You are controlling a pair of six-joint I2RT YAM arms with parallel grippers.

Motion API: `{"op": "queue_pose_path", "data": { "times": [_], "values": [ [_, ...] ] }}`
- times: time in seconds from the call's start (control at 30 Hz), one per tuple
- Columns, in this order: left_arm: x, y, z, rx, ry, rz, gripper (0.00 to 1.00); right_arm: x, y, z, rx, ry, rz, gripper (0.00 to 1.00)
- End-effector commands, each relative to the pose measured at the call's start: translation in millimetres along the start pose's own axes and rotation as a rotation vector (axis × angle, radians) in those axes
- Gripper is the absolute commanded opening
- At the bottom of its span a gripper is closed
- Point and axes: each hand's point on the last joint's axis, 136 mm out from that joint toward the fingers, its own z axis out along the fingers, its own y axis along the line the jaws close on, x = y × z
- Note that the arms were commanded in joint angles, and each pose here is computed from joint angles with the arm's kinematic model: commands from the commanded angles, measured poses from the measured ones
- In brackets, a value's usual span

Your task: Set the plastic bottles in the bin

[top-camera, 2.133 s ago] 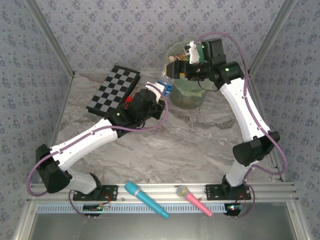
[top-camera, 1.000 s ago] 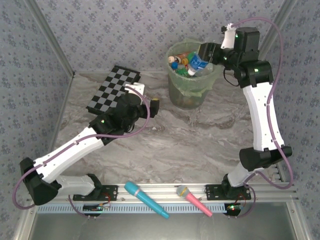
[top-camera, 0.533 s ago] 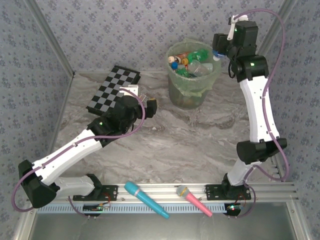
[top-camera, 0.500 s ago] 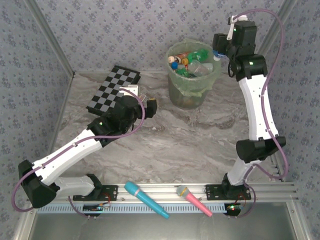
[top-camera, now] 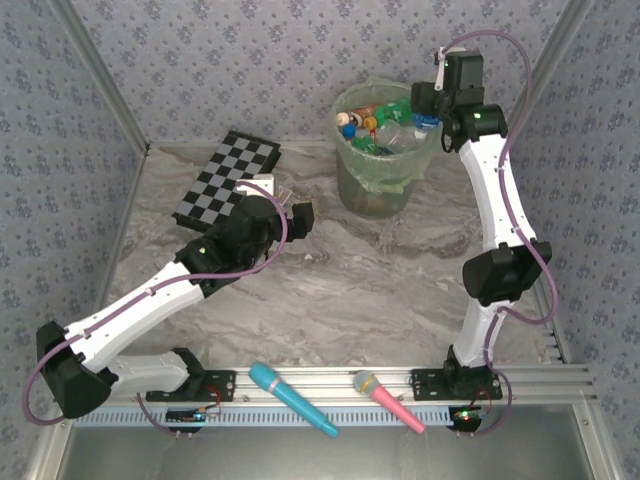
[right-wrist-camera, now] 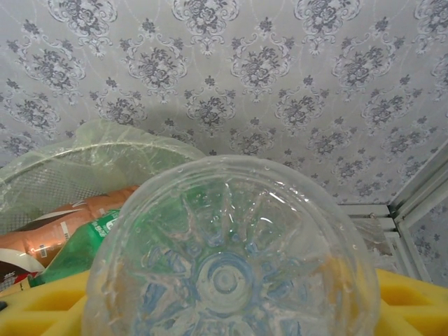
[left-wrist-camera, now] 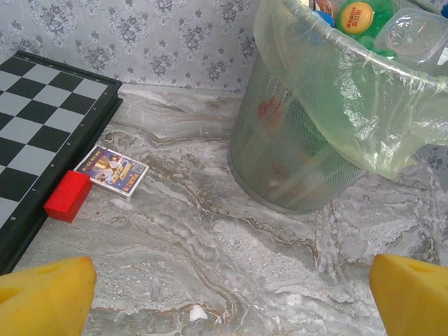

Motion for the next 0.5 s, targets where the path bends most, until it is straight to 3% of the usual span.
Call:
{"op": "queue_pose_path", "data": {
  "times": [0.0, 0.23, 0.37, 0.47],
  "values": [
    [-13.6, -2.6, -6.8, 0.012, -0.027, -0.019, 1.0, 8.6, 8.9, 11.0, -0.026, 0.027, -0.009, 0.69],
    [-15.7, -9.4, -1.3, 0.019, -0.018, 0.002, 1.0, 33.1, 22.0, 24.3, -0.053, 0.099, -0.034, 0.73],
    [-18.7, -12.3, 0.8, 0.017, -0.013, 0.018, 1.0, 30.4, 22.3, 20.7, -0.04, 0.103, -0.044, 0.94],
    [-19.5, -13.2, 1.6, 0.016, -0.012, 0.031, 1.0, 15.1, 19.5, 8.2, -0.036, 0.069, -0.037, 0.94]
  ]
}}
